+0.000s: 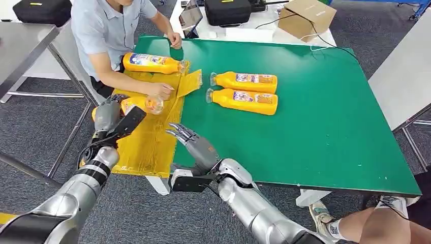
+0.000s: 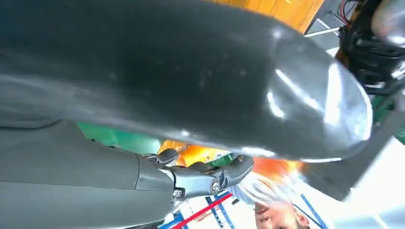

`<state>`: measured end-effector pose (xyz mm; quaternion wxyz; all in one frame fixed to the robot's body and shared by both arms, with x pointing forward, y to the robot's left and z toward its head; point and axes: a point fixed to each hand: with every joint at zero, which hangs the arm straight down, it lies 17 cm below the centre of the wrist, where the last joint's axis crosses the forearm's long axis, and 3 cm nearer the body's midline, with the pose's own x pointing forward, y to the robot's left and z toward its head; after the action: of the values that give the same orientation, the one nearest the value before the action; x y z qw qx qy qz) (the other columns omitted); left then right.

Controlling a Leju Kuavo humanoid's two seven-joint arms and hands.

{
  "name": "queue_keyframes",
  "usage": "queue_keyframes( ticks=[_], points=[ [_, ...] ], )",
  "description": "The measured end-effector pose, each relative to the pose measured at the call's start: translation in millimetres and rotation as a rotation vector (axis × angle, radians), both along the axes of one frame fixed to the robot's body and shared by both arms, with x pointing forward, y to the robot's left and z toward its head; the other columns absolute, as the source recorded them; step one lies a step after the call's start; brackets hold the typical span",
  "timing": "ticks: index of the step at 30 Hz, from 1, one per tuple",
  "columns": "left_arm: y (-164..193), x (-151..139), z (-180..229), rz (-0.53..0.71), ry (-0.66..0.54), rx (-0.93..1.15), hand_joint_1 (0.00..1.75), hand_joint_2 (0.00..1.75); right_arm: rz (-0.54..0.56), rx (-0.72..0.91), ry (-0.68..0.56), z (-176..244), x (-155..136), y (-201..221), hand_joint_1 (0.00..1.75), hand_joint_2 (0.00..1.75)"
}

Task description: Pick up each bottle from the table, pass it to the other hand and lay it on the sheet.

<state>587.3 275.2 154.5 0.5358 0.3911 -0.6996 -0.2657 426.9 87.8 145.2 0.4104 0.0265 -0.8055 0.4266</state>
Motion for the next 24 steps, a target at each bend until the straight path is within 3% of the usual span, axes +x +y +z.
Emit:
queue_keyframes(
  ticks=[8, 15, 17, 20, 22, 23, 24],
  points=[
    [-14, -1, -51, -0.080, 0.221, 0.133, 1.75, 1.75, 0.029, 0.004, 0.027, 3, -6, 7, 0.00, 0.00],
    [-43, -15, -74, -0.247, 0.290, 0.112, 1.75, 1.75, 0.089, 0.011, 0.029, 14, -22, 20, 0.00, 0.00],
    [-47, -19, -81, -0.271, 0.305, 0.129, 1.64, 1.75, 0.102, 0.016, 0.021, 19, -24, 23, 0.00, 0.00],
    [-51, -22, -85, -0.291, 0.317, 0.151, 1.64, 1.75, 0.110, 0.020, 0.011, 23, -26, 24, 0.00, 0.00],
    [-53, -23, -86, -0.297, 0.320, 0.156, 1.55, 1.75, 0.114, 0.022, 0.008, 25, -27, 25, 0.00, 0.00],
    [-53, -23, -87, -0.302, 0.324, 0.156, 1.38, 1.75, 0.115, 0.023, 0.008, 25, -27, 25, 0.00, 0.00],
    [-54, -24, -88, -0.307, 0.330, 0.154, 0.72, 1.75, 0.116, 0.024, 0.007, 26, -27, 25, 0.00, 0.00]
  ],
)
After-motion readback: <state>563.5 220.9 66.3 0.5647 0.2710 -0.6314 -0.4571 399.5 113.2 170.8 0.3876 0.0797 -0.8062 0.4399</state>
